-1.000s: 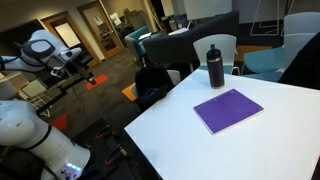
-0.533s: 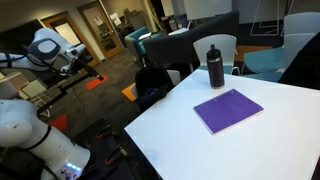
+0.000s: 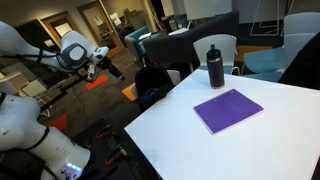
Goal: Remove the cable from the bag and put it on the table
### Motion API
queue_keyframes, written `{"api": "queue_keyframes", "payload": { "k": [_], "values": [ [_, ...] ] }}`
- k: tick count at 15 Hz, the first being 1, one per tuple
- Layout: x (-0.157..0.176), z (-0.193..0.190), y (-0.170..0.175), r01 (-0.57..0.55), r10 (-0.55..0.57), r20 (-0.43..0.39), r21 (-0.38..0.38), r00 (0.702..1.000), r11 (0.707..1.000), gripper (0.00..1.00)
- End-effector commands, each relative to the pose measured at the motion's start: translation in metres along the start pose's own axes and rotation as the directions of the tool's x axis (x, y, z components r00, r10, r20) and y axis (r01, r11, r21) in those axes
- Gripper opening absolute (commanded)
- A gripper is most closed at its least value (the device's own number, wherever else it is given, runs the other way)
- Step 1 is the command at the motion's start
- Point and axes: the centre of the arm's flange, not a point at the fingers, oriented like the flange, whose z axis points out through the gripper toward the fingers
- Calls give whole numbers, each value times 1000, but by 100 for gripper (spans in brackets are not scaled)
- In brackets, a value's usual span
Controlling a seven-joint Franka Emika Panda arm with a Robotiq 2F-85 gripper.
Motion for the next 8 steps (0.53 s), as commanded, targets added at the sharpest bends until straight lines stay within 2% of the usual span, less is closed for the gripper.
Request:
{"api": "queue_keyframes", "payload": {
  "k": [1, 2, 3, 8],
  "values": [
    [35, 49, -7, -80, 77, 69, 43, 995, 996, 100],
    [34, 50, -7, -67, 67, 73, -3, 995, 998, 100],
    [19, 35, 5, -46, 44, 62, 21, 997, 999, 100],
    [28, 47, 4, -56, 55, 77, 18, 996, 998, 100]
  ]
}}
